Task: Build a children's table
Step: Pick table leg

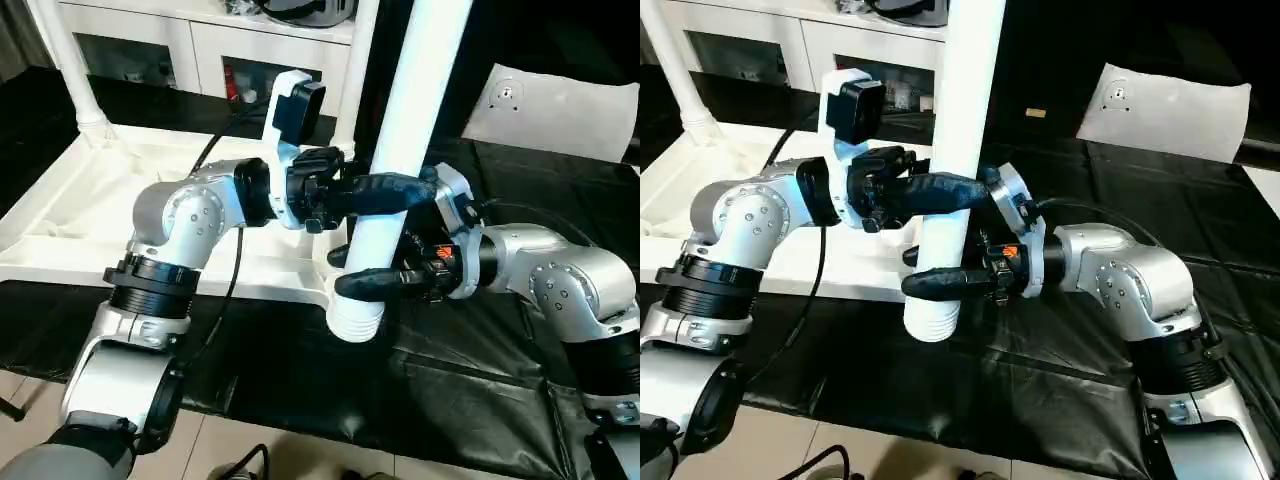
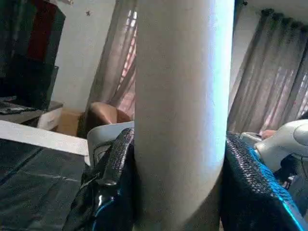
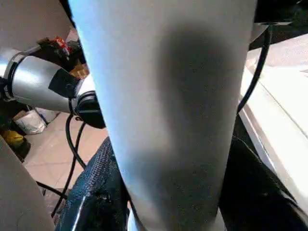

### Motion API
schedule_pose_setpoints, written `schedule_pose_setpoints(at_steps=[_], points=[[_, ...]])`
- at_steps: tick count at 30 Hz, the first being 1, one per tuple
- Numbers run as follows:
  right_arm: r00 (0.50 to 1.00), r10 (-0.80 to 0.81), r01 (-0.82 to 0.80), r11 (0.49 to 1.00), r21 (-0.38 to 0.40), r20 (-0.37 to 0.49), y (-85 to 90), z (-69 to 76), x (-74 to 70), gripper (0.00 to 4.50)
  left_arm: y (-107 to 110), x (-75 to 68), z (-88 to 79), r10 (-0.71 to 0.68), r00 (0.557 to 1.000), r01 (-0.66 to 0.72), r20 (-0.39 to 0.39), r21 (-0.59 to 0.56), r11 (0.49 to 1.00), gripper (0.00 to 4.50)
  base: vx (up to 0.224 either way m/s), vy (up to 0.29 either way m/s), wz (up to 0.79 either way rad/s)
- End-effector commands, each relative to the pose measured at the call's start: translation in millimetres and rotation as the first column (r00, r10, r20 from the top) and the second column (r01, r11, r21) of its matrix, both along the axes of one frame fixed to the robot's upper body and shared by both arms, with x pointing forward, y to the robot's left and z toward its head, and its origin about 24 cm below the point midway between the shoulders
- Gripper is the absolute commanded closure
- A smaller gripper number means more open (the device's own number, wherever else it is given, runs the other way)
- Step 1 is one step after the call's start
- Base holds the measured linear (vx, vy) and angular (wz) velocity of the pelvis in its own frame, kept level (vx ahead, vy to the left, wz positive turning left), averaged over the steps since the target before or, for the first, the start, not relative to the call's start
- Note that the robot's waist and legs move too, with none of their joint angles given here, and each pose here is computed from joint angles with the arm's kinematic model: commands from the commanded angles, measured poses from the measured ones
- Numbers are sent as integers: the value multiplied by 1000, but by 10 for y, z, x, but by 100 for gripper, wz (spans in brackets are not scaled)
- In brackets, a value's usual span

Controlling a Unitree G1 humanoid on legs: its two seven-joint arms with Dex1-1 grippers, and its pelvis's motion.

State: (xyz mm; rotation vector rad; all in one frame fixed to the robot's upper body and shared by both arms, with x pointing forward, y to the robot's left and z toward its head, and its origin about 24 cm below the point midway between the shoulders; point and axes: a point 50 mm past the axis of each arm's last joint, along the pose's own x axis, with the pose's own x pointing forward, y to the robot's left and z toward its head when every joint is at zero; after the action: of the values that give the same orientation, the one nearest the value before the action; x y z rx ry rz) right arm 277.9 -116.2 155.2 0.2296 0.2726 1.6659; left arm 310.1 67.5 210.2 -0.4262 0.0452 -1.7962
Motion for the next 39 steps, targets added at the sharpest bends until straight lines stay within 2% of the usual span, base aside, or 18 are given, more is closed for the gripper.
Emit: schedule_pose_setpoints(at_steps=[1, 4, 6, 9, 12, 14, 15, 17, 19, 20, 21, 25, 27, 31, 32, 33, 35, 39], points=[[1000, 26, -25, 1000, 12, -15, 11, -10, -31, 252, -75, 41, 56, 80, 993, -86, 89, 67, 994, 265, 0, 0, 0], [1000, 23, -22, 1000, 13, -17, 17, -17, -31, 253, -82, 28, 63, 74, 994, -79, 81, 60, 995, 265, 0, 0, 0], [1000, 16, -15, 1000, 21, -16, 29, -13, -32, 254, -78, 26, 92, 95, 993, -97, 64, 27, 995, 195, 0, 0, 0], [1000, -2, 3, 999, 43, -20, 36, -18, -37, 254, -75, 7, 111, 106, 994, -106, 18, -31, 994, 186, 0, 0, 0], [999, -16, 18, 998, 60, -30, 42, -37, -53, 259, -73, 3, 122, 131, 991, -132, -20, -86, 987, 152, 0, 0, 0], [998, -39, 43, 995, 85, -47, 62, -61, -77, 259, -49, -4, 143, 147, 985, -162, -95, -179, 970, 148, 0, 0, 0], [998, -39, 43, 995, 85, -47, 62, -61, -77, 259, -49, -4, 143, 147, 985, -162, -95, -179, 970, 148, 0, 0, 0], [997, -53, 58, 993, 103, -59, 73, -70, -89, 259, -37, -21, 158, 150, 982, -174, -117, -230, 958, 112, 0, 0, 0], [996, -64, 72, 990, 121, -70, 84, -76, -96, 259, -33, -30, 181, 156, 976, -194, -151, -279, 941, 109, 0, 0, 0], [992, -91, 104, 982, 160, -90, 112, -87, -116, 259, -13, -23, 233, 173, 950, -266, -259, -388, 882, 105, 0, 0, 0], [990, -105, 121, 976, 180, -98, 125, -86, -123, 259, 7, -13, 254, 181, 935, -305, -305, -431, 849, 71, 0, 0, 0], [979, -166, 190, 952, 239, -116, 144, -76, -136, 259, 105, 35, 257, 235, 873, -445, -427, -501, 743, 66, 0, 0, 0], [973, -197, 222, 941, 257, -120, 143, -73, -142, 259, 170, 42, 228, 276, 848, -496, -453, -493, 715, 70, 0, 0, 0], [917, -394, 397, 891, 221, -58, 117, -100, -58, 259, 416, 100, 108, 559, 716, -696, -419, -358, 623, 72, 0, 0, 0], [899, -437, 435, 876, 210, -38, 118, -109, -33, 259, 444, 119, 52, 638, 669, -742, -381, -286, 607, 72, 0, 0, 0], [865, -502, 495, 846, 197, -18, 119, -121, 14, 259, 483, 153, -51, 749, 595, -803, -292, -170, 572, 72, 0, 0, 0], [828, -560, 550, 816, 176, 9, 129, -140, 50, 259, 533, 187, -182, 853, 496, -867, -161, -36, 497, 44, 0, 0, 0], [788, -605, 594, 796, 114, 114, 206, -220, 57, 259, 633, 267, -347, 942, 334, -935, -20, 119, 334, 38, 0, 0, 0]])
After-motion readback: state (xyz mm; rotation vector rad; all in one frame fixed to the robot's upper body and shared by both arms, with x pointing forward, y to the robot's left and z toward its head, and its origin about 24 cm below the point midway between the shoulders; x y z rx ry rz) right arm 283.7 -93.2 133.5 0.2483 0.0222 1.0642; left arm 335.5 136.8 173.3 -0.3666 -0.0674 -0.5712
